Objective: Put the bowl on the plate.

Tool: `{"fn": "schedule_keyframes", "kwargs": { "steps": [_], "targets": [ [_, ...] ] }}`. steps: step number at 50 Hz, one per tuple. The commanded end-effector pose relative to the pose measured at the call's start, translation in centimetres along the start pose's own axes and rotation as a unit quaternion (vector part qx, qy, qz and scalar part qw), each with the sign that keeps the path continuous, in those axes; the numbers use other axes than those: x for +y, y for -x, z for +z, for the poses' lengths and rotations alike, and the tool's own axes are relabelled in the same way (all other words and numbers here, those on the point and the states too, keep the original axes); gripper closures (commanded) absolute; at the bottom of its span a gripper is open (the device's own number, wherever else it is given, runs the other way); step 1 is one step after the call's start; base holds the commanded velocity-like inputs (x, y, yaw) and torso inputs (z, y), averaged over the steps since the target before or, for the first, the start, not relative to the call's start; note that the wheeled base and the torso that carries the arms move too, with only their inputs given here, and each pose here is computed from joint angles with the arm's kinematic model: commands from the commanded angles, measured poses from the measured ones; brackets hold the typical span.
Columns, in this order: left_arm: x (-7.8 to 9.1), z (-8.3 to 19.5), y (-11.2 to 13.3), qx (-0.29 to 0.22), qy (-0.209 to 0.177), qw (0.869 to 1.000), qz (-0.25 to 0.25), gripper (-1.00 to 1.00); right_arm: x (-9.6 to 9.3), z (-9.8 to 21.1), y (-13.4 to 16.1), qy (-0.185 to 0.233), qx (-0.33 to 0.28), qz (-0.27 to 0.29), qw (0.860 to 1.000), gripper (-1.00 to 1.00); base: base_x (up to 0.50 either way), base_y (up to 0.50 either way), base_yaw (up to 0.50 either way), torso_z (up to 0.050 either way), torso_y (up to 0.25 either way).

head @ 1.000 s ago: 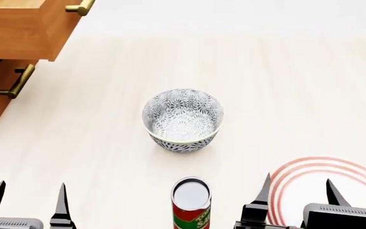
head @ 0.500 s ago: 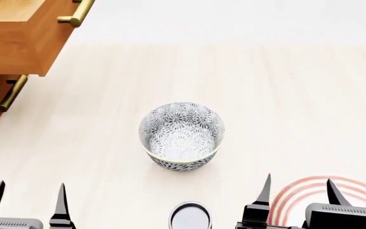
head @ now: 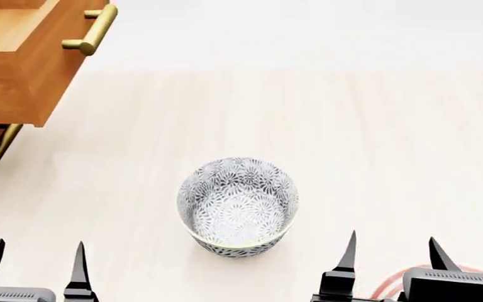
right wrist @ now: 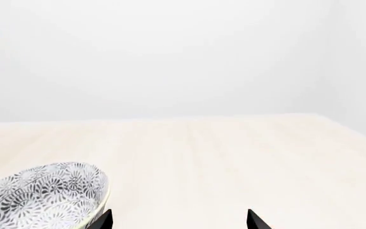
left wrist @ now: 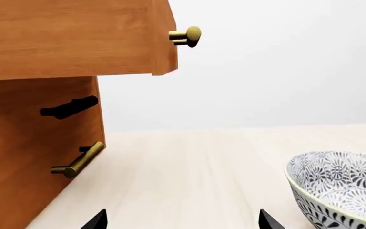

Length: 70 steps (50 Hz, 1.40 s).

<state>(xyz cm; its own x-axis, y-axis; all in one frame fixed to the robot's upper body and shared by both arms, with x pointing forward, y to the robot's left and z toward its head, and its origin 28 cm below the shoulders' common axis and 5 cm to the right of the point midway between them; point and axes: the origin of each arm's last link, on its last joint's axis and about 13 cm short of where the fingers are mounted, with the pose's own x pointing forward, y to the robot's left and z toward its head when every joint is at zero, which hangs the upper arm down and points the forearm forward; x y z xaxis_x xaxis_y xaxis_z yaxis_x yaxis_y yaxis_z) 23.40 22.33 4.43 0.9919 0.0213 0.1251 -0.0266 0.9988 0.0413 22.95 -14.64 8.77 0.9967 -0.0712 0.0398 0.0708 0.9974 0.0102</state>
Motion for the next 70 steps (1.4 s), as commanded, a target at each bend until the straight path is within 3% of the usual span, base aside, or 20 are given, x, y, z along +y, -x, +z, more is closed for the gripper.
{"fn": "schedule_keyframes", "kwargs": {
  "steps": [1, 23, 28, 38, 40, 49, 56, 66, 68, 70],
  "targets": [
    [0.0, 0.1, 0.0, 0.0, -0.001, 1.0, 0.0, -1.0, 0.0, 0.0, 0.0, -0.002, 0.002, 0.001, 1.0, -1.0, 0.18, 0.0, 0.0, 0.0, 0.0],
    [0.0, 0.0, 0.2, 0.0, -0.001, 1.0, 0.002, -1.0, -0.1, 0.0, -0.1, -0.001, 0.016, -0.011, 1.0, -1.0, 0.16, 0.0, 0.0, 0.0, 0.0],
    [0.1, 0.0, 0.3, 0.0, -0.002, 1.0, 0.003, -1.0, 0.0, 0.9, -0.2, -0.016, 0.019, -0.012, 1.0, -1.0, 0.0, 0.0, 0.0, 0.0, 0.0],
    [0.1, 0.3, 0.3, 0.0, -0.006, 1.0, 0.005, -1.0, 0.4, 4.0, -0.9, -0.004, 0.039, 0.007, 0.999, -1.0, 0.0, 0.0, 0.0, 0.0, 0.0],
    [0.1, 0.3, 0.4, 0.0, -0.006, 1.0, 0.005, -1.0, 0.6, 4.8, -1.1, -0.014, 0.053, 0.028, 0.998, -1.0, 0.0, 0.0, 0.0, 0.0, 0.0],
    [0.3, 0.6, 0.4, -0.005, -0.008, 1.0, 0.01, -1.0, 2.3, 8.1, -2.5, 0.039, 0.088, 0.116, 0.988, -1.0, 0.0, 0.0, 0.0, 0.0, 0.0],
    [0.3, 0.8, 0.3, -0.009, -0.007, 1.0, 0.011, -1.0, 3.1, 10.6, -3.1, 0.043, 0.136, 0.195, 0.971, -1.0, 0.0, 0.0, 0.0, 0.0, 0.0],
    [0.3, 0.8, 0.4, -0.01, -0.008, 1.0, 0.013, -1.0, 3.5, 13.3, -4.7, 0.098, 0.143, 0.211, 0.962, -1.0, 0.0, 0.0, 0.0, 0.0, 0.0],
    [0.3, 0.9, 0.4, -0.01, -0.007, 1.0, 0.012, -1.0, 3.7, 13.6, -5.0, 0.089, 0.173, 0.213, 0.958, -1.0, 0.0, 0.0, 0.0, 0.0, 0.0],
    [0.3, 0.9, 0.4, -0.01, -0.007, 1.0, 0.013, -1.0, 3.9, 14.0, -5.4, 0.098, 0.165, 0.215, 0.957, -1.0, 0.0, 0.0, 0.0, 0.0, 0.0]
  ]
}}
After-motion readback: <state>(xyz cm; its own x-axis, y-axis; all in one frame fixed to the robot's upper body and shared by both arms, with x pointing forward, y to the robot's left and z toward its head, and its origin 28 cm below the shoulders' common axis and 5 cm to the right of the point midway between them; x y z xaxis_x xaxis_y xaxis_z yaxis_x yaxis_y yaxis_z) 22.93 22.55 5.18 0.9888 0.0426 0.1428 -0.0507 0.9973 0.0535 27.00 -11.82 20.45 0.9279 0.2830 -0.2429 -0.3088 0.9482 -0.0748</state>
